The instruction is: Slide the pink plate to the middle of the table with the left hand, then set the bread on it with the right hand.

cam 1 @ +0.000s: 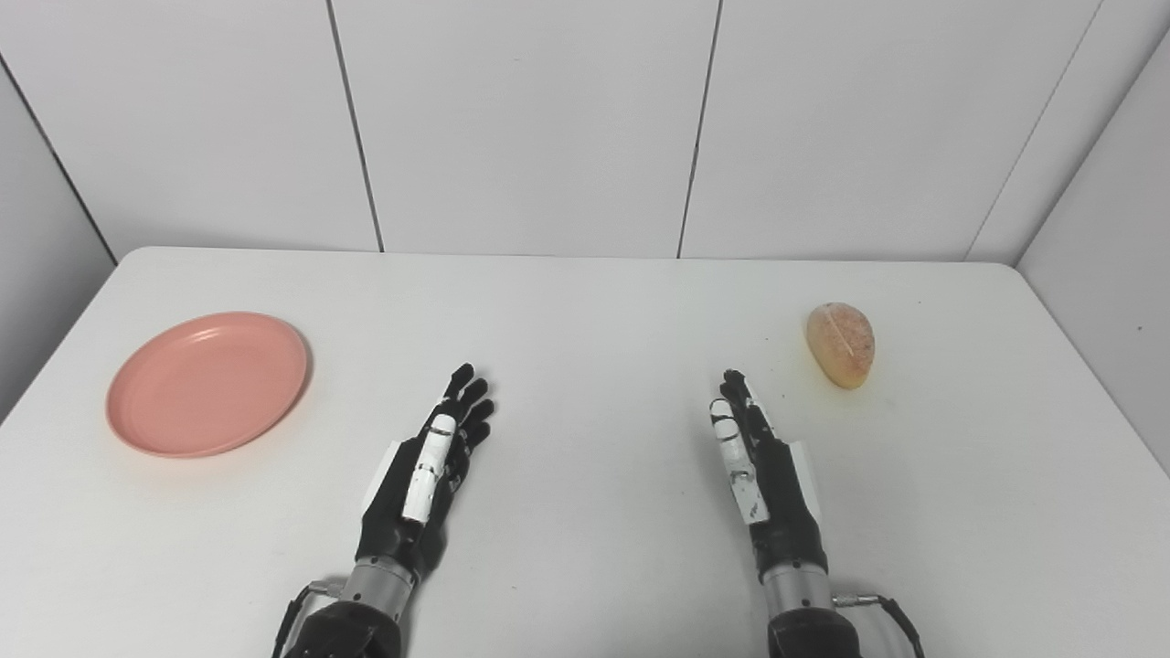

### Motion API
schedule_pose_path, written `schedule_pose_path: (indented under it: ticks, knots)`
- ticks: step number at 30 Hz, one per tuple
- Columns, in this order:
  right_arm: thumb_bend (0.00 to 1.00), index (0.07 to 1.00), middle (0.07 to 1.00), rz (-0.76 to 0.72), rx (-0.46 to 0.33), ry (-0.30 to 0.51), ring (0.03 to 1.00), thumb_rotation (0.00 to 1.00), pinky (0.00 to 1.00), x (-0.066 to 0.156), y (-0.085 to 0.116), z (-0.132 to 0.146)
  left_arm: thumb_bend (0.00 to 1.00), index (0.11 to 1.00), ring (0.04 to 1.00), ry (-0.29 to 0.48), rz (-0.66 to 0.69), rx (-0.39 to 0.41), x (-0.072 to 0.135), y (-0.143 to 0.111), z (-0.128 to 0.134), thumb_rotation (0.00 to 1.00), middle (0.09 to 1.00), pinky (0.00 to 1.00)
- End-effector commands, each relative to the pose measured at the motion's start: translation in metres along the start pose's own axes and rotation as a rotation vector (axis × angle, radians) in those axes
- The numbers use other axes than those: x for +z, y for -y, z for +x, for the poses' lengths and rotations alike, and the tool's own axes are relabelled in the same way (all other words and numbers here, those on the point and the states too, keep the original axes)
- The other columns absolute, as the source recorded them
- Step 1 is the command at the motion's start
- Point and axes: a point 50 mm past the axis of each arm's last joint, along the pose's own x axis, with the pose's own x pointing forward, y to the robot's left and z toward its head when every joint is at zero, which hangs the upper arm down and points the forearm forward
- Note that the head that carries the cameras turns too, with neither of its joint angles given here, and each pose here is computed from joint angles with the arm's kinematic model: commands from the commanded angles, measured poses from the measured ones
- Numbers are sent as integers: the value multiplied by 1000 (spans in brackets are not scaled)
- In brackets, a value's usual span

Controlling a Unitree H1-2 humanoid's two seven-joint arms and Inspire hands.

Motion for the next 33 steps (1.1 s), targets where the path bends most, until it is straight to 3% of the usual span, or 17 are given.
schedule_pose_path:
  ticks: [1,33]
  knots:
    - [321,926,932,11,16,55,929,1000,868,10,-2,3,429,956,960,30,6,-12,6,2,5,1000,970,984]
    - [304,925,926,-19,18,55,923,1000,878,8,3,1,429,958,963,21,-5,-6,4,6,4,1000,976,981]
